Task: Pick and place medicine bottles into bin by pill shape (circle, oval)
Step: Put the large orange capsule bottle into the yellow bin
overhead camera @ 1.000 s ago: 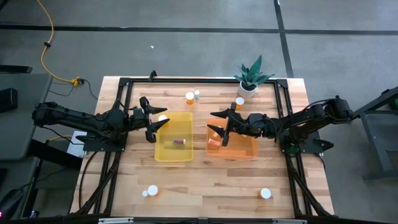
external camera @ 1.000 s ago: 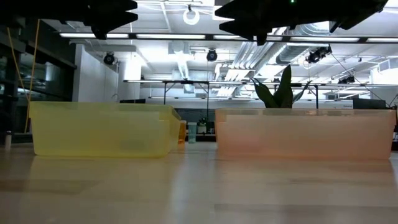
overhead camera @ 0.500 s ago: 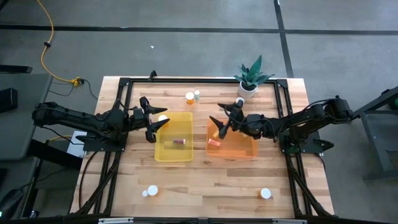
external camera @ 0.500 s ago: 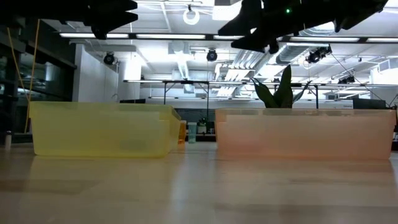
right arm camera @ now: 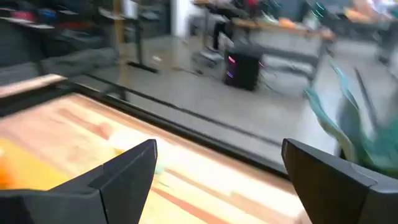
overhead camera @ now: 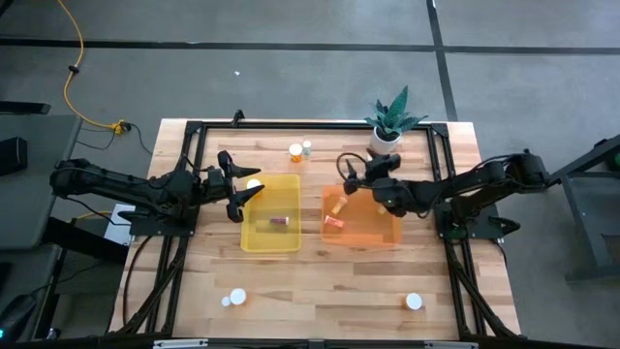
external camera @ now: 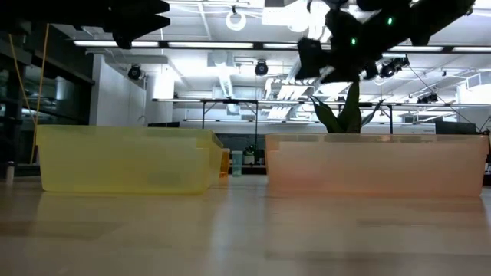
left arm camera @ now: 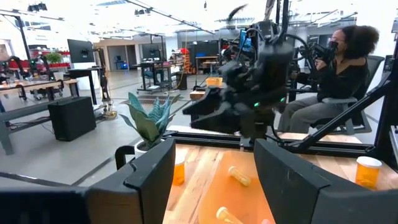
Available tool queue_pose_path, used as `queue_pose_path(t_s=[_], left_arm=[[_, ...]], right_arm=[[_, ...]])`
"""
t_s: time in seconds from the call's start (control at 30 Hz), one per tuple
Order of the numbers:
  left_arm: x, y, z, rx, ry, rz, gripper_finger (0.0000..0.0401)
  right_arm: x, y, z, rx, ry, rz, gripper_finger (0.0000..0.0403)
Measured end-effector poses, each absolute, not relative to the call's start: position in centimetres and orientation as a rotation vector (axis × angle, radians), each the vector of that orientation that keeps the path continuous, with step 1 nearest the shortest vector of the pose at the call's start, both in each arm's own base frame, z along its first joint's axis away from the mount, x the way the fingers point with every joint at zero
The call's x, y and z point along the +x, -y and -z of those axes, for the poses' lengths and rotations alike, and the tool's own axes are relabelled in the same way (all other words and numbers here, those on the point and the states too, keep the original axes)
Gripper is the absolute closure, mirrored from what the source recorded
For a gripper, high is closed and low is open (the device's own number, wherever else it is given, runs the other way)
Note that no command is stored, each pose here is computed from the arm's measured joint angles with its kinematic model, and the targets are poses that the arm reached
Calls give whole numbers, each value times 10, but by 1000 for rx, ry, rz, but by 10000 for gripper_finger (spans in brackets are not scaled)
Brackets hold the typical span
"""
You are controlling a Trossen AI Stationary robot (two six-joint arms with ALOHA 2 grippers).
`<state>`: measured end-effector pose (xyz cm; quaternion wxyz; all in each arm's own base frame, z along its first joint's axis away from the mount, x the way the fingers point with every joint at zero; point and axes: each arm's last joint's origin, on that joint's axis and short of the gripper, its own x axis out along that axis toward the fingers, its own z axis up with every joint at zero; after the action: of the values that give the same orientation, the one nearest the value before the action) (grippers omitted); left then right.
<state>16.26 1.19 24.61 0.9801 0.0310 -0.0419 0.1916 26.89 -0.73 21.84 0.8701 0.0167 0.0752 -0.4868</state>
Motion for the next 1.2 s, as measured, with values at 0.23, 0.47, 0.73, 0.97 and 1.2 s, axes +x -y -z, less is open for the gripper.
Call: queue_pose_path(t_s=[0.23, 0.47, 0.73, 0.97, 1.2], left_arm=[[163, -12, -246, 62, 84, -386, 192], [163, -12, -246, 62, 84, -386, 192], [163, -12, -246, 62, 85, -386, 192], [163, -12, -246, 62, 85, -385, 192], [163, -12, -246, 62, 85, -385, 192]], right_arm=[[256, 51, -190, 370, -321, 1042, 64], [236, 85, -171, 552, -482, 1157, 64], [238, 89, -160, 522, -493, 1225, 64], [238, 95, -152, 529, -508, 1263, 64], [242, 97, -144, 507, -535, 1256, 64]])
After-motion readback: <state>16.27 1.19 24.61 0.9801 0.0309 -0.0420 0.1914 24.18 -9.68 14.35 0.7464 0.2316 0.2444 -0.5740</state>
